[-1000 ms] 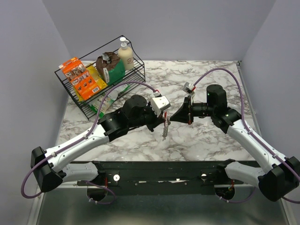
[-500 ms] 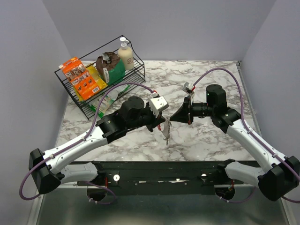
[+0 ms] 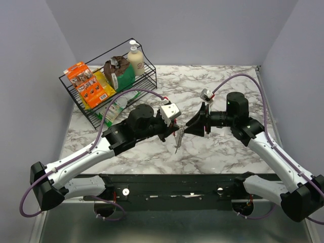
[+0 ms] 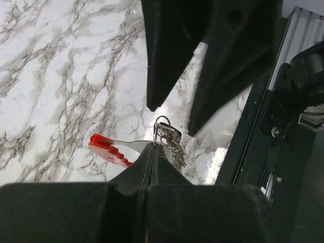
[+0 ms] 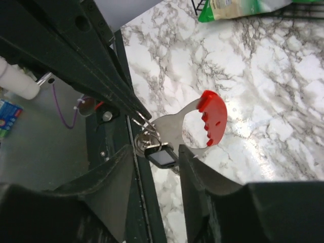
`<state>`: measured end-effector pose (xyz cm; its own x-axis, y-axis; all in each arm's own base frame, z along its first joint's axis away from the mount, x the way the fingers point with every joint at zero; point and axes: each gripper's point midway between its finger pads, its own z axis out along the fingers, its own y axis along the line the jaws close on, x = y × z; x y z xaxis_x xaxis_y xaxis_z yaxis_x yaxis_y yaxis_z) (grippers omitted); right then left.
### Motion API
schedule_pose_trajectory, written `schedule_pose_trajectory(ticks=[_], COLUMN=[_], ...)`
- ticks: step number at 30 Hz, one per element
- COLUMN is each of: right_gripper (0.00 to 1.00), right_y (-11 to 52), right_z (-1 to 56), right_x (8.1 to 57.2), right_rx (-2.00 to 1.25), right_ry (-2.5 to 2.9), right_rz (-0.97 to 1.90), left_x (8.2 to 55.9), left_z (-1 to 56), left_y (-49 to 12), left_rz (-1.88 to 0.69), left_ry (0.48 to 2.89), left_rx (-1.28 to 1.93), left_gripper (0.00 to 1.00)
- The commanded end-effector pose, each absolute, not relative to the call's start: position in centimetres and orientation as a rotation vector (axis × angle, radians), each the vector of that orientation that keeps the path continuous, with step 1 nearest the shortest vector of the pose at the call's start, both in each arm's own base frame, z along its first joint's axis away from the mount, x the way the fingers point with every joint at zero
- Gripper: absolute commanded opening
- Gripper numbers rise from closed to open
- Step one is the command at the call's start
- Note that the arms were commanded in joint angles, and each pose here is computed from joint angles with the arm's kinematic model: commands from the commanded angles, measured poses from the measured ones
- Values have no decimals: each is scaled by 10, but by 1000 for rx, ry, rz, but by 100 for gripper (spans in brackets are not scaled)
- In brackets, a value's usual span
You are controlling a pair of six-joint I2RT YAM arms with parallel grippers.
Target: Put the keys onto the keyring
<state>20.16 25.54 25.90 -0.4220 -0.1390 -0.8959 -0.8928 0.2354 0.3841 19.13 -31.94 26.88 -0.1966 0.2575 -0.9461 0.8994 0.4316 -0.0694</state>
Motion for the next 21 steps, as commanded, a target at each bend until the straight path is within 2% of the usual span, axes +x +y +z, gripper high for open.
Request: schedule_pose_trajectory(ticks=[1, 4, 13, 21], right_gripper=[80, 99, 100, 100], right_y=[250, 248, 246, 233], right_z=[284, 294, 308, 318], right_x=[197, 194, 182, 172], right_rx=[-982, -972, -989, -858], right_ry=[1644, 1597, 1523, 1514], right_rz=[1194, 1174, 1194, 1169], left_x=[188, 185, 177, 168], left_z=[292, 295, 296, 304], left_y=[-320, -320, -320, -299], left_rz=[-855, -868, -911, -960], left_ry=[1605, 1582, 1569, 1644], left_rx=[979, 983, 989, 841], left_gripper=[0, 0, 0, 0])
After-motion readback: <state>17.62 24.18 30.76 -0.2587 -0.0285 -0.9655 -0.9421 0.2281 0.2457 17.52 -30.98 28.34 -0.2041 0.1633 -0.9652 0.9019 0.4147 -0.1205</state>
